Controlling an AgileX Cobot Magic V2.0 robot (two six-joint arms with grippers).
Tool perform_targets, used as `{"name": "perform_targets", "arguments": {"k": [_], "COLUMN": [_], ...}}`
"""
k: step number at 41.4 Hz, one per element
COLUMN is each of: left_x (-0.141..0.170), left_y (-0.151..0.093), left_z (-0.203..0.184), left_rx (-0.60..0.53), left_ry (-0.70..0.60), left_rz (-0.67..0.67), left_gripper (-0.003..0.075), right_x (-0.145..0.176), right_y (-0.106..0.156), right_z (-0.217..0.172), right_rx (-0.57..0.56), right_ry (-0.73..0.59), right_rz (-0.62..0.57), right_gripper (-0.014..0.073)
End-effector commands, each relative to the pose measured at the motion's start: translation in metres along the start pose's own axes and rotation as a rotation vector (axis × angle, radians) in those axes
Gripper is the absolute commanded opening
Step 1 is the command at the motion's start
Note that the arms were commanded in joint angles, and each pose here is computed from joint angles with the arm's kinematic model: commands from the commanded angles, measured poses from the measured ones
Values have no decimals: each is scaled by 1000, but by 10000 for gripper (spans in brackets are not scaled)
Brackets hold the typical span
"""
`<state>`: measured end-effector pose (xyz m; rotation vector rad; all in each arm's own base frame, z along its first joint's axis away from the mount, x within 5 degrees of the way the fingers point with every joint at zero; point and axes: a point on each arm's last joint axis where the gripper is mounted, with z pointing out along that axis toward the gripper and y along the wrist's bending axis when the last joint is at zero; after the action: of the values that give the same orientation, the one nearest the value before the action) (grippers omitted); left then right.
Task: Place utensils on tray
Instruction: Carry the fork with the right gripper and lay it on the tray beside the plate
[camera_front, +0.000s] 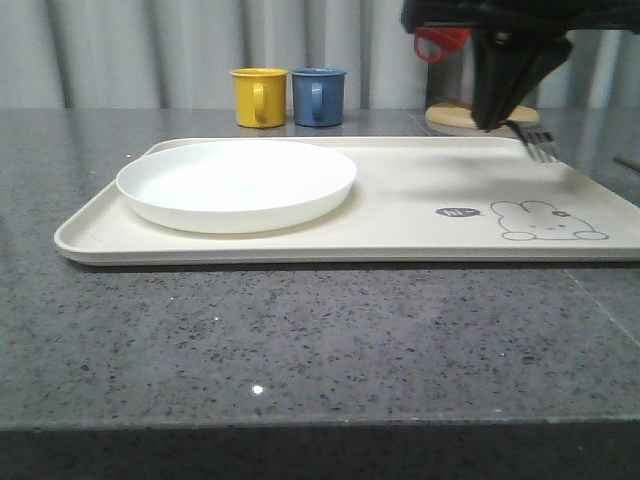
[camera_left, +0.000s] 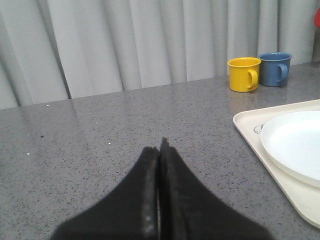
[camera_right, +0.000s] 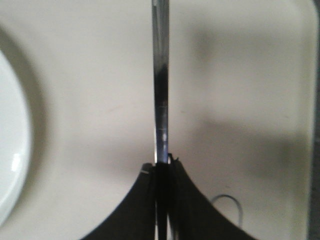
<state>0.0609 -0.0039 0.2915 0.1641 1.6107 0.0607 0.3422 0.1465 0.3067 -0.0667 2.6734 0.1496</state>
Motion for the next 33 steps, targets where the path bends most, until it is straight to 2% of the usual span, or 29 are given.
{"name": "perform_targets", "arguments": {"k": [1, 8, 13, 25, 33], "left_x": [-16, -16, -16, -16, -16], "left_y": [2, 2, 2, 2, 2], "left_z": [-1, -1, -1, -1, -1], "left_rx": [-4, -4, -4, -4, -4], "left_ry": [-98, -98, -96, -96, -96], "left_rz": [-14, -14, -14, -14, -14], "left_gripper": [-19, -19, -19, -19, -19], "right_x": [-11, -10, -10, -8, -8], "right_y": [19, 41, 43, 45, 47], "right_z": [-18, 0, 14, 24, 24], "right_rx": [-39, -51, -40, -41, -57], "right_ry": [-85, -48, -21, 7, 17], "right_rz": [-1, 26, 76, 97, 110], "right_gripper": [-51, -51, -50, -46, 71]}}
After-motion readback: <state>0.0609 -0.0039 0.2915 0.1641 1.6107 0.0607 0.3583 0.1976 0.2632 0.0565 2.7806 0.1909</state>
